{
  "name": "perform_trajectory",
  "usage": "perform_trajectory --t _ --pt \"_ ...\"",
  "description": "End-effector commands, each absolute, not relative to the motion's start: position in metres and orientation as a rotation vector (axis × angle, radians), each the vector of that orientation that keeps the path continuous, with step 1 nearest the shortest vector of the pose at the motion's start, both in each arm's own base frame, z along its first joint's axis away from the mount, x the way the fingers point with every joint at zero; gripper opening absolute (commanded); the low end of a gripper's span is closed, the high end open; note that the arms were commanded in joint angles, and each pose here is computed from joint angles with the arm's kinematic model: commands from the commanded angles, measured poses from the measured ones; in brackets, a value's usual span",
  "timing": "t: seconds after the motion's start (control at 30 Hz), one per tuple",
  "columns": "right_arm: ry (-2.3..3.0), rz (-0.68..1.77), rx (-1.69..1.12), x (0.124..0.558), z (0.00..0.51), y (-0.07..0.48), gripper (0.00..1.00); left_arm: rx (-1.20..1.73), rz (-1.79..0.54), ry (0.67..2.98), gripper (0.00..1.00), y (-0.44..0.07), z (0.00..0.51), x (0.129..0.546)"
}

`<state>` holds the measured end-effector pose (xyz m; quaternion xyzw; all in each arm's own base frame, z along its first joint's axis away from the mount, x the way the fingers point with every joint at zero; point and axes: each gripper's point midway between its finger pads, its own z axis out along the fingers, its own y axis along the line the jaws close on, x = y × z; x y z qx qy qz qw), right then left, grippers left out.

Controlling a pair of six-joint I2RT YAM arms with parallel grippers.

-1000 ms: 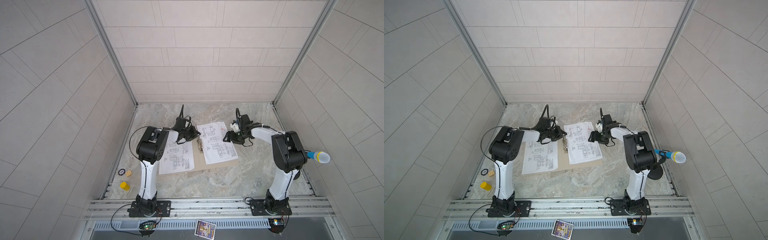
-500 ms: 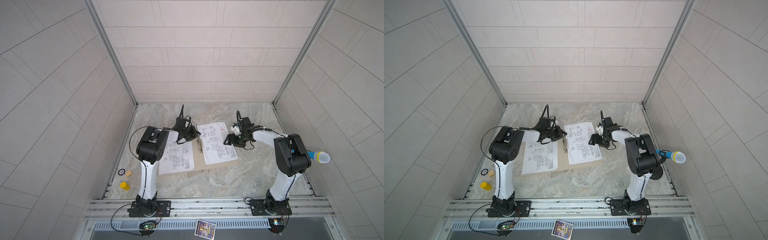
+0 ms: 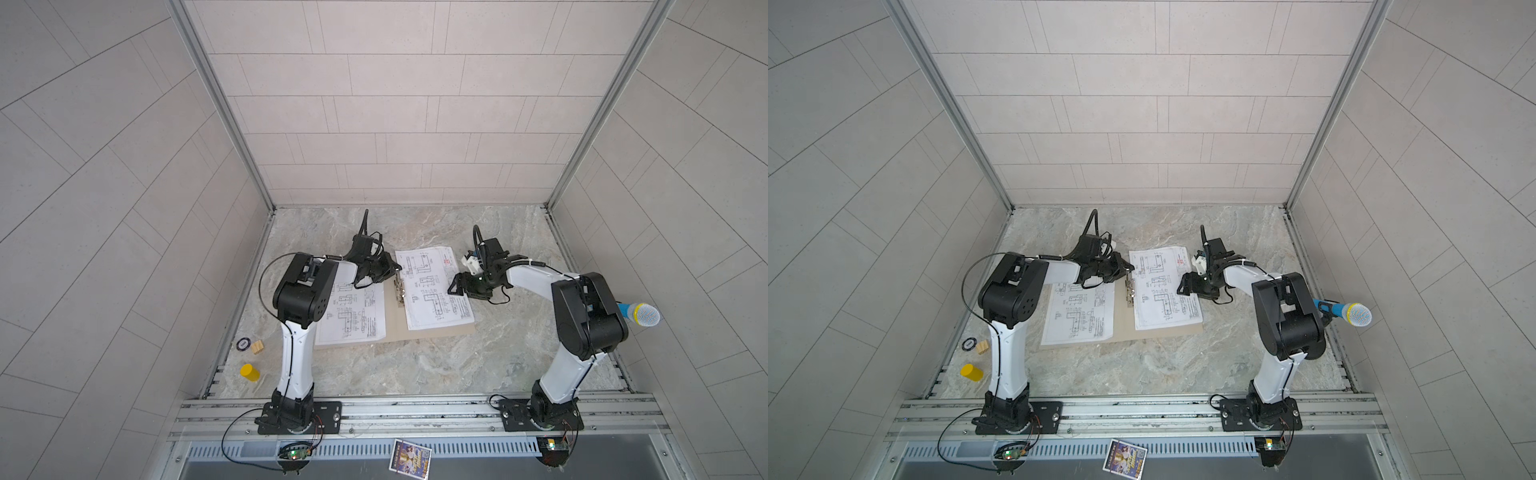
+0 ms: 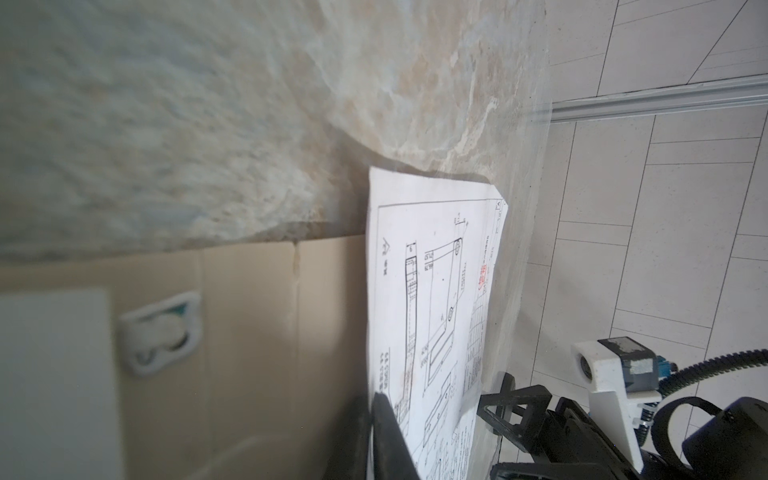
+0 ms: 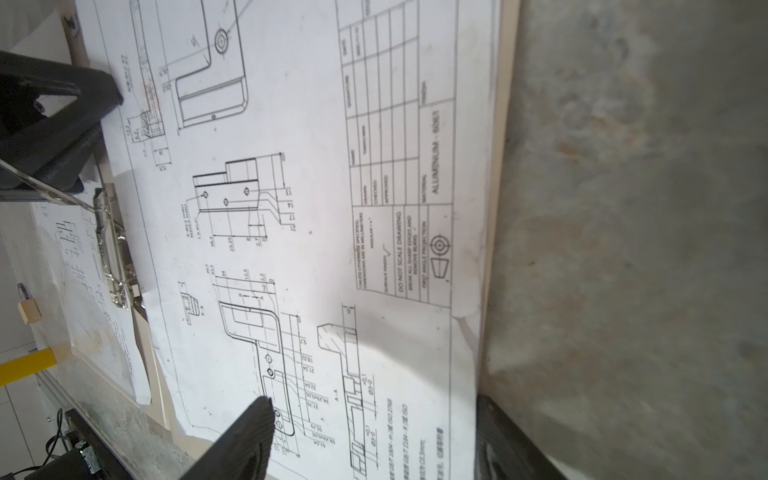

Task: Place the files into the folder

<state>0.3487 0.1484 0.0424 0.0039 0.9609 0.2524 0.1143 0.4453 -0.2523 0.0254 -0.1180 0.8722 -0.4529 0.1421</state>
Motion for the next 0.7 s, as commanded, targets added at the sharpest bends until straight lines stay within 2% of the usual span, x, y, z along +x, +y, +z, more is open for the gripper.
perform_trajectory --t 0.0,0.67 --pt "2.797 0.759 -0.011 0.345 0.055 0.153 0.76 -0.332 -1.311 2.515 0.12 -0.254 0.024 0.445" --pt "2.834 0.725 -0.022 0.330 0.052 0.147 0.76 -0.350 -1.289 2.533 0.14 -0.252 0.021 0.443"
